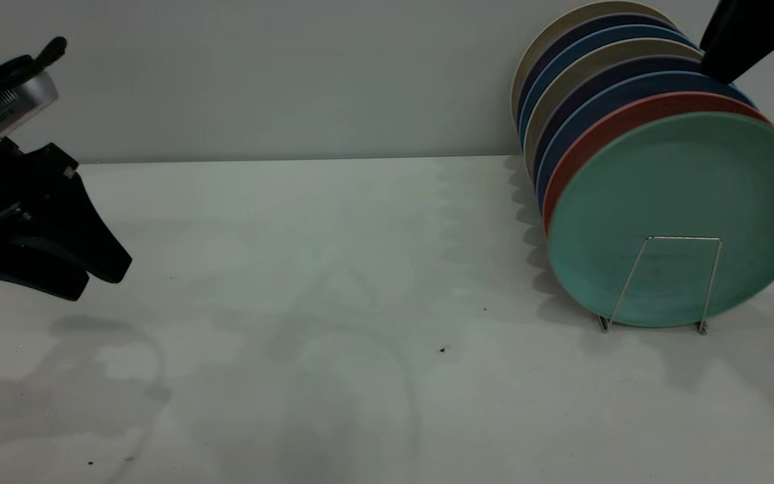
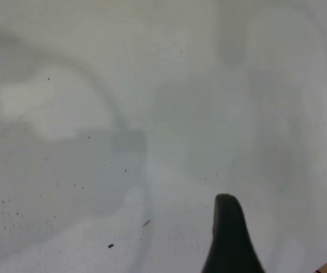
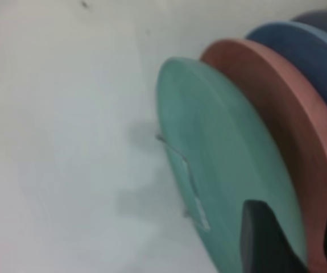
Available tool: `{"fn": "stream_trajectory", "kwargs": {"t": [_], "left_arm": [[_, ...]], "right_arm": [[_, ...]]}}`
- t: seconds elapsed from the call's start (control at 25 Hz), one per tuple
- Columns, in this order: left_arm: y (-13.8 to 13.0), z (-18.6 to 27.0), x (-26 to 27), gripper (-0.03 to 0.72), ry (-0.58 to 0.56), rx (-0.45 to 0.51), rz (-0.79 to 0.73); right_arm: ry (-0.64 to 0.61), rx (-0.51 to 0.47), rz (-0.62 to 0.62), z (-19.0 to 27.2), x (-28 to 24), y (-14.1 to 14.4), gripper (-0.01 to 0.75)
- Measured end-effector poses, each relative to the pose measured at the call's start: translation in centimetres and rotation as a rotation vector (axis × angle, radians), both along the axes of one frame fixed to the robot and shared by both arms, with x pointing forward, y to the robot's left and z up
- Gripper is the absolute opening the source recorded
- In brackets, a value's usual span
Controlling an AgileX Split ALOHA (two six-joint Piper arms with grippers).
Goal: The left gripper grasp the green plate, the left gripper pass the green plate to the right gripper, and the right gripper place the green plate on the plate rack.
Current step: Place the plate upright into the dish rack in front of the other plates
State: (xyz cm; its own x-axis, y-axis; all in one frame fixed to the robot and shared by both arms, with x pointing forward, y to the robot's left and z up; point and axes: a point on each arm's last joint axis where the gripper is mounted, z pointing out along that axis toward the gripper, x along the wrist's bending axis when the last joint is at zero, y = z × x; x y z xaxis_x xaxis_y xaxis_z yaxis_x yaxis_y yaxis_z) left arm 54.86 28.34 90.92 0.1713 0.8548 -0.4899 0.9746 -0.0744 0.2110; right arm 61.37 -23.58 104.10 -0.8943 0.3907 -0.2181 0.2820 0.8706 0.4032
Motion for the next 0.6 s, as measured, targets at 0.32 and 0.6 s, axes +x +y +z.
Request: {"fn": "stream_trajectory", "kwargs": {"t": [0.32,0.6], "left_arm": [[0.4,-0.1,0.4,0.526,-0.009,0.033,0.071],[2.2,2.0,0.4,0.526,0.01,0.248,0.1]], "right_arm": [[0.196,0.19,-0.394,0.0,-0.4,0.4,0.28],[0.35,0.266,-0.84,0.1,-1.0,-0.2,0.28]]}}
